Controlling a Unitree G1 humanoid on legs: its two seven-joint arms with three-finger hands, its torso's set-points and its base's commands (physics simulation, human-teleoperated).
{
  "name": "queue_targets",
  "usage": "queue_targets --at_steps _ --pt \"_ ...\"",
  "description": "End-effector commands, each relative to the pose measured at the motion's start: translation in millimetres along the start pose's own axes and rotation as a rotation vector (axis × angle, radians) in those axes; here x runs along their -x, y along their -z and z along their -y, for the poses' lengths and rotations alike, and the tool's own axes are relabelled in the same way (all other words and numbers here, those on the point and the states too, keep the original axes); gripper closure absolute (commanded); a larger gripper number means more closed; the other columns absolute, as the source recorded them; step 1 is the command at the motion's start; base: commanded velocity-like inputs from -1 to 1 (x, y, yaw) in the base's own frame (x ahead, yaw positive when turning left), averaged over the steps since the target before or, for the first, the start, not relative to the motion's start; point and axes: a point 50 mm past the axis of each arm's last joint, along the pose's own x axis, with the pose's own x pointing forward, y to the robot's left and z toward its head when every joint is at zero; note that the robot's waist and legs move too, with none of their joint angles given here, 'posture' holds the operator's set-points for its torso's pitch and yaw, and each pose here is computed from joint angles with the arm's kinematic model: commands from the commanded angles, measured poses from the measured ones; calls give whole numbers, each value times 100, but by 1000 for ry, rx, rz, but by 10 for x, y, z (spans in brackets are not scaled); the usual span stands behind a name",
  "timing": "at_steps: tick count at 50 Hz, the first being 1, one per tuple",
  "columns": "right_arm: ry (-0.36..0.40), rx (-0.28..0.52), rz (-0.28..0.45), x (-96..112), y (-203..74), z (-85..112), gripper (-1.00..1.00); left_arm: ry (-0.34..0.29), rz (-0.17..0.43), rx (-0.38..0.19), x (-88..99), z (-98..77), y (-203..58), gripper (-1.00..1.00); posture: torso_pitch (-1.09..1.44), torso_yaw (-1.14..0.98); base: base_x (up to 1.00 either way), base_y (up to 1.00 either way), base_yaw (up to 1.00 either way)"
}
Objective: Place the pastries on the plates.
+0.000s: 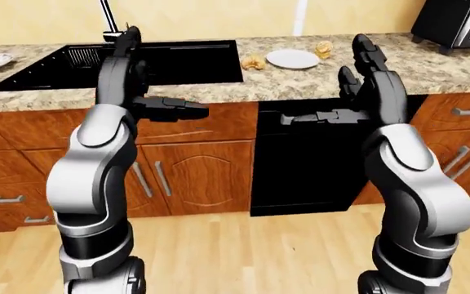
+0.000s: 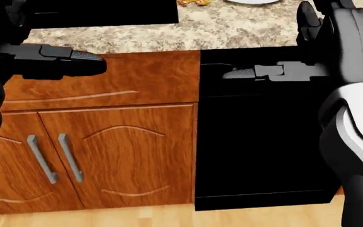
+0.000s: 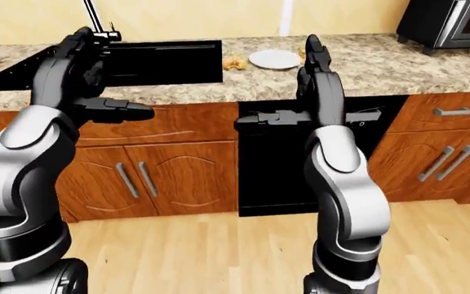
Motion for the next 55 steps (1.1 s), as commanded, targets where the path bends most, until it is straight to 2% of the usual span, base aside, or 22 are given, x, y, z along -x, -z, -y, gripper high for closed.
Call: queue_targets --at_steps 1,17,19,28,29,31,32,36,41,47,51,52,55 --pt "-21 -2 90 6 -190 -36 -100 -27 92 -5 34 -54 -178 -100 0 0 64 -12 0" --pt "-20 -16 85 0 -256 -32 -100 -33 94 -11 62 -67 -187 -100 0 0 65 -13 0" --pt "-14 -23 87 19 -174 -26 -100 -36 95 -11 62 -74 -195 -100 0 0 60 -55 0" --pt "-13 -26 89 6 -250 -11 -100 -35 93 -18 75 -68 -177 -100 0 0 40 -59 0" --pt "-11 -22 89 19 -165 -13 -100 -39 92 -20 82 -76 -176 -100 0 0 38 -60 0" --pt "-10 -24 89 6 -240 -9 -100 -40 91 -22 83 -79 -177 -100 0 0 38 -59 0" --pt "-10 -24 89 21 -166 -13 -100 -45 93 -22 86 -88 -182 -100 0 0 39 -61 0" --pt "10 -30 104 12 -272 25 -100 -53 93 -30 95 -105 -192 -100 0 0 17 -42 0" --pt "14 -29 111 27 -198 23 -100 -56 93 -35 112 -119 -196 -100 0 0 0 0 0" --pt "22 -37 112 9 -301 44 -100 -58 96 -35 122 -129 -209 -100 0 0 0 0 0" --pt "18 -38 111 30 -212 32 -100 -61 96 -37 128 -133 -205 -100 0 0 0 0 0" --pt "19 -39 112 16 -296 36 -100 -63 96 -37 129 -142 -209 -100 0 0 0 0 0" --pt "19 -38 113 15 -299 29 -100 -67 96 -35 129 -148 -205 -100 0 0 0 0 0"
